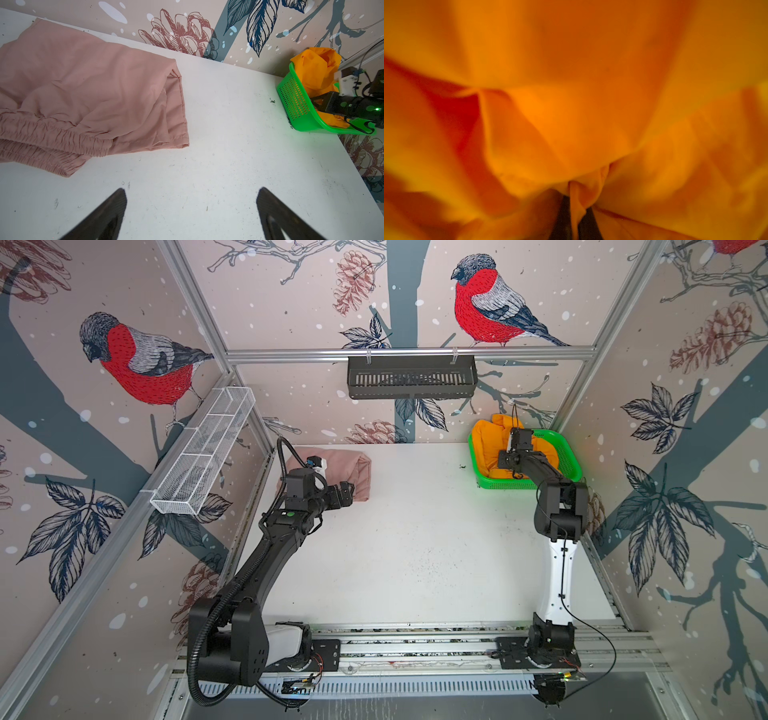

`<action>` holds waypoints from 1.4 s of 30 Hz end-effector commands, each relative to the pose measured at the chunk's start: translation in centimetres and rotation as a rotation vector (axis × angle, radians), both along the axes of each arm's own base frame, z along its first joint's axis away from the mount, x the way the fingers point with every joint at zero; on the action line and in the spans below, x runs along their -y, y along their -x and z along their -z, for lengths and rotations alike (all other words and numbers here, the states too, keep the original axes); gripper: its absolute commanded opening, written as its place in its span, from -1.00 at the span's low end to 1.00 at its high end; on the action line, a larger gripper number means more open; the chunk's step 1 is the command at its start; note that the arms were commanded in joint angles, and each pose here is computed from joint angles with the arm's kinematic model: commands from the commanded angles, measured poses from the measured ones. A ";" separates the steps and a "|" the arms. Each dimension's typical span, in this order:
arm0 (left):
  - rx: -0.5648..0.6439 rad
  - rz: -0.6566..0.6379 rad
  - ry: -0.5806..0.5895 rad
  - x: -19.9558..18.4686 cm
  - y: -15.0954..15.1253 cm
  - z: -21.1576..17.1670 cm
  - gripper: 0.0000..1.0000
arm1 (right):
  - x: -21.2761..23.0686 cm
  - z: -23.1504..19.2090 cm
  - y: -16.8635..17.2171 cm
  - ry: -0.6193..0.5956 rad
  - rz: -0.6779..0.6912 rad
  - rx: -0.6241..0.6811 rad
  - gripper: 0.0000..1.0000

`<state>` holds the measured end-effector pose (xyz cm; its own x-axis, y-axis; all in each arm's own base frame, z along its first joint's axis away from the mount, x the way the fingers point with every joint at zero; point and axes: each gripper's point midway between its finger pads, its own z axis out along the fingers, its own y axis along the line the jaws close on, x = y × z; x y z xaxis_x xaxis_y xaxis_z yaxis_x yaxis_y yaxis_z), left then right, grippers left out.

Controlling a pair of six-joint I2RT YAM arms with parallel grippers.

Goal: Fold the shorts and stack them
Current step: 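Grasp the orange shorts in the green basket with the right gripper, then lift the orange shorts out of the basket and lay them mid-table with the right gripper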

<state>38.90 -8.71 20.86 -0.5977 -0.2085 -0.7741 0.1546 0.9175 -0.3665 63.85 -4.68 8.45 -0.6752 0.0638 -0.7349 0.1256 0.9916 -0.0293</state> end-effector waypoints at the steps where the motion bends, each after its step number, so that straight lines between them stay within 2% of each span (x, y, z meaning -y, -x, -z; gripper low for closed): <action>1: 0.035 0.001 -0.007 -0.1 0.0 -0.9 0.96 | -1.2 -7.1 -0.9 -0.073 -0.049 0.187 -0.95; 16: 0.032 -0.003 0.006 -0.1 0.8 -0.3 0.96 | -7.1 -21.7 6.5 -0.310 -0.272 0.559 -0.96; 20: 0.043 0.000 0.013 -0.1 0.9 -0.7 0.96 | -9.7 -25.4 9.2 -0.329 -0.341 0.633 -0.96; 24: 0.045 -0.003 0.010 -0.2 1.1 -0.5 0.96 | -13.4 -29.3 12.3 -0.293 -0.428 0.706 -0.96; 31: -0.023 -0.078 -0.045 -1.5 0.1 0.9 0.96 | -21.4 -35.9 20.1 -0.272 -0.643 0.800 -0.96; 36: -0.039 -0.073 -0.044 -1.3 -1.1 0.7 0.96 | -26.7 -34.7 24.7 -0.338 -0.783 0.720 -0.96; 39: -0.034 -0.103 -0.070 -1.8 -2.3 1.5 0.96 | -28.6 -31.1 26.5 -0.422 -0.831 0.620 -0.96; 42: -0.064 -0.101 -0.096 -1.9 -3.6 3.3 0.96 | -28.5 -25.5 27.1 -0.455 -0.793 0.498 -0.96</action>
